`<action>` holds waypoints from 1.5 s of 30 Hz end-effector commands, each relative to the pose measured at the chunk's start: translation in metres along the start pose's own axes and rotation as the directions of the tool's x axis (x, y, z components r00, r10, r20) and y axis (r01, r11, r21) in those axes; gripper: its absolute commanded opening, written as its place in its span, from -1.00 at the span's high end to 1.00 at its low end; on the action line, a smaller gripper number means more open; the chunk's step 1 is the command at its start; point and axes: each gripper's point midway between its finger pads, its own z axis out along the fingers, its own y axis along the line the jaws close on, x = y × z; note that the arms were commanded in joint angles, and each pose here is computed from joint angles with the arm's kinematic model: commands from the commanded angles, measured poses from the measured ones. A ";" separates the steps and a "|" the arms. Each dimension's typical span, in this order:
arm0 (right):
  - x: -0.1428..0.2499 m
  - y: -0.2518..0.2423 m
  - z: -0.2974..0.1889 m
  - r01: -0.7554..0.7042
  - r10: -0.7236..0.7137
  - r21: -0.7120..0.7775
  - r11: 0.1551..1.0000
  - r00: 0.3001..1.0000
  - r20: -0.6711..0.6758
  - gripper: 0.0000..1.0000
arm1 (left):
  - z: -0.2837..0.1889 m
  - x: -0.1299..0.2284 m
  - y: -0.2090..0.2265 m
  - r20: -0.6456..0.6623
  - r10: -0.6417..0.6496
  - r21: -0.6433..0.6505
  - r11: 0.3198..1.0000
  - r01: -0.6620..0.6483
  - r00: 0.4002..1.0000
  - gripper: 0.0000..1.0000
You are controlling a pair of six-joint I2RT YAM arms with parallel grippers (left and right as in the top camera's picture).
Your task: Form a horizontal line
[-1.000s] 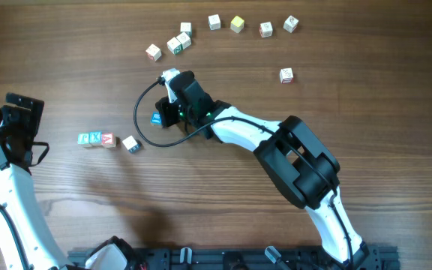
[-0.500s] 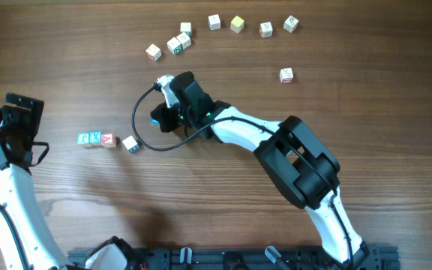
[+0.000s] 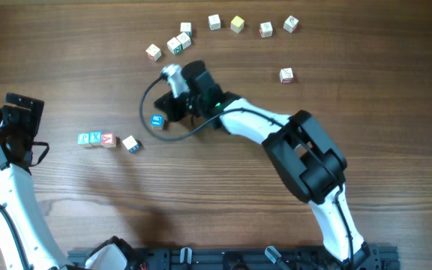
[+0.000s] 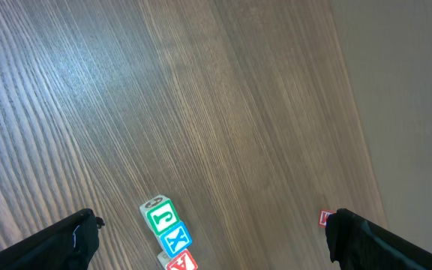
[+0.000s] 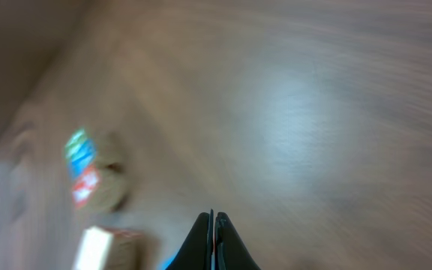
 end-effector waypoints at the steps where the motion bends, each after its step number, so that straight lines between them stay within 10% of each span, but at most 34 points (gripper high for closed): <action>1: -0.012 -0.024 -0.005 -0.037 0.035 0.077 0.996 0.999 0.037 0.91 | -0.004 -0.005 -0.005 0.010 -0.010 0.016 1.000 0.010 1.000 -1.00; 29: 0.055 0.041 0.020 -0.087 0.035 -0.284 0.955 0.982 -0.183 0.91 | -0.004 -0.005 -0.005 0.010 -0.010 0.016 1.000 0.010 1.000 -1.00; 45: 0.059 0.024 0.018 -0.129 0.082 -0.224 0.966 0.975 -0.207 0.91 | -0.004 -0.005 -0.005 0.010 -0.010 0.016 1.000 0.010 1.000 -1.00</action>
